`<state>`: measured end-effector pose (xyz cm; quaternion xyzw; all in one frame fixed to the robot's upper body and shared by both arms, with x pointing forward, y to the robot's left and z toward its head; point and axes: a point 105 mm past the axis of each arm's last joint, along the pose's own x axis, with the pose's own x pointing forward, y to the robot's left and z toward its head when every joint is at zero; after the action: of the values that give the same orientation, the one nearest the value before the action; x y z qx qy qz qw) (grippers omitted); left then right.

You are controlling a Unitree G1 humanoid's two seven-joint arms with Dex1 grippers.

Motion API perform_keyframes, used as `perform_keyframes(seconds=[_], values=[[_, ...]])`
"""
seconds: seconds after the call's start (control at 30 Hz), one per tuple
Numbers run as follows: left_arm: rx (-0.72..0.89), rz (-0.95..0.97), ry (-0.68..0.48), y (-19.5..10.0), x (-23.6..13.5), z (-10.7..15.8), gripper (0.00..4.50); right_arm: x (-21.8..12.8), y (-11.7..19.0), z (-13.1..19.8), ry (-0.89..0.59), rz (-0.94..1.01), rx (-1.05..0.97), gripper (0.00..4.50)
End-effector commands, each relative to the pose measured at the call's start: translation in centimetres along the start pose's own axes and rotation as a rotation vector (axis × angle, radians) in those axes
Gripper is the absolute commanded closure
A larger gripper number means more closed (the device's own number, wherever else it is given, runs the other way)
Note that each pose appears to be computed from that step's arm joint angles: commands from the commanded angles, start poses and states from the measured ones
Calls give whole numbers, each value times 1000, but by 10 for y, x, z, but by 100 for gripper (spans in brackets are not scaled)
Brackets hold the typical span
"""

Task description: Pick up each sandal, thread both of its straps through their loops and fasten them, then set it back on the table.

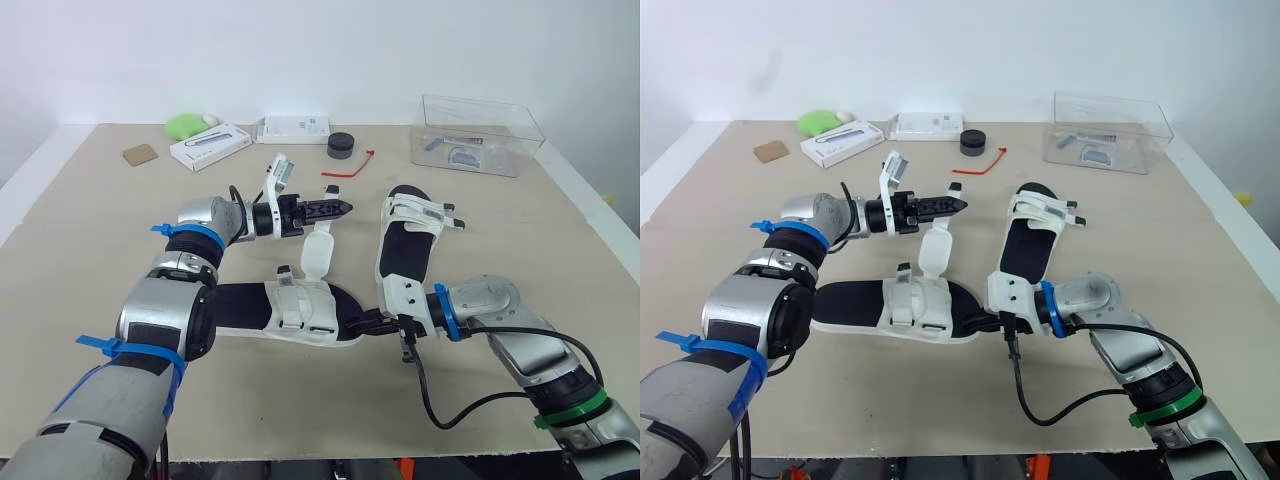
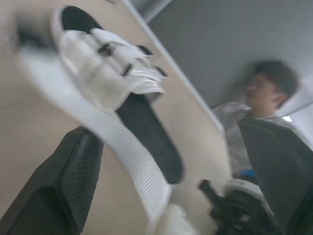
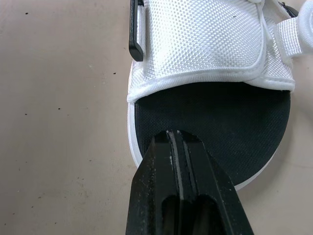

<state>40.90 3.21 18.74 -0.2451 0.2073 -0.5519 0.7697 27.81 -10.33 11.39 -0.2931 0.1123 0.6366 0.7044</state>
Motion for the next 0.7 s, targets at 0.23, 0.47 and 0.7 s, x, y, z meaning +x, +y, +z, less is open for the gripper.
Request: perform_keyframes(seconds=[0.23,0.47,0.7], values=[[230,-138,38,-20,9,3,296,-6,-4,-7,45,-33,2,450],[554,-142,31,-28,1,16,444,-4,-4,-7,44,-28,1,450],[1579,-275,85,-66,-34,-23,444,-5,-2,-8,45,-27,7,450]])
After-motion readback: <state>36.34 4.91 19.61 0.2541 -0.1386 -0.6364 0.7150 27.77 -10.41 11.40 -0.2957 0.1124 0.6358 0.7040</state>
